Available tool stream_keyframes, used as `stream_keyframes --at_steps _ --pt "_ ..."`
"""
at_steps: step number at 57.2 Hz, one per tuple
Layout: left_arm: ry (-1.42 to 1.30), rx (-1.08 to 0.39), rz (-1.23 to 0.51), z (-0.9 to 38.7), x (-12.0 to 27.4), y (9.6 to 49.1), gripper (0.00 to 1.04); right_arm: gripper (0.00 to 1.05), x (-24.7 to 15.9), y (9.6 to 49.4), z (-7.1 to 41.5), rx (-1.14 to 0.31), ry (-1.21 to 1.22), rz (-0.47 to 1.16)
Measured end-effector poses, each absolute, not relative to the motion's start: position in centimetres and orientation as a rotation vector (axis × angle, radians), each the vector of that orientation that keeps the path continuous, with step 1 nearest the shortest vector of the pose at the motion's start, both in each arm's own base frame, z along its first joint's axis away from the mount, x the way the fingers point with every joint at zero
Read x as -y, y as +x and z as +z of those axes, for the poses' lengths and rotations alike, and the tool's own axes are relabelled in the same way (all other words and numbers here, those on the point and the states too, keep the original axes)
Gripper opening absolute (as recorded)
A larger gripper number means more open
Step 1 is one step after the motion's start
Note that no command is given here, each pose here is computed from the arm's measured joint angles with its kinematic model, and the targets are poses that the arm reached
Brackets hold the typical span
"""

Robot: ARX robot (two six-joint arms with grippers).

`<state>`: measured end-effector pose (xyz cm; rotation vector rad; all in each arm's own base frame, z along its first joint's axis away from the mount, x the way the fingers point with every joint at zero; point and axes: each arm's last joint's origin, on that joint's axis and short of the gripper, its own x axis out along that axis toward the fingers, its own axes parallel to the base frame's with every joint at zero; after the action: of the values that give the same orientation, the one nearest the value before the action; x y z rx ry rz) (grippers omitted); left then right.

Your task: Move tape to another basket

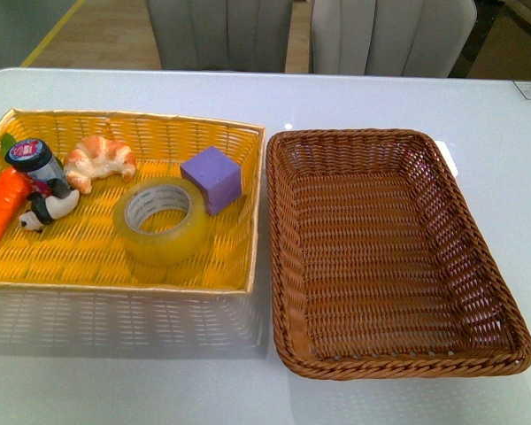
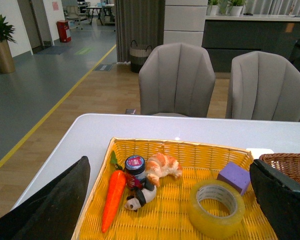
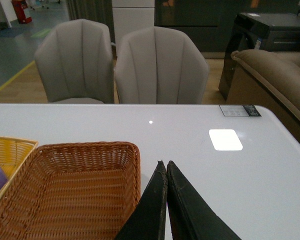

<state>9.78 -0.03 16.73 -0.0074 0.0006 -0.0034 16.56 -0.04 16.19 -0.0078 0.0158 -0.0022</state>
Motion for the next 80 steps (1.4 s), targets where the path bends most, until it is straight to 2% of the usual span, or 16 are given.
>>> stream_keyframes --at_steps 42,80 --pt "-0.007 -0.001 -0.003 16.7 0.0 9.8 0.96 0.02 0.0 12.6 17.3 0.020 -0.007 -0.002" --pt "-0.007 -0.001 -0.003 16.7 0.0 9.8 0.96 0.02 0.0 10.9 17.4 0.023 -0.007 -0.002"
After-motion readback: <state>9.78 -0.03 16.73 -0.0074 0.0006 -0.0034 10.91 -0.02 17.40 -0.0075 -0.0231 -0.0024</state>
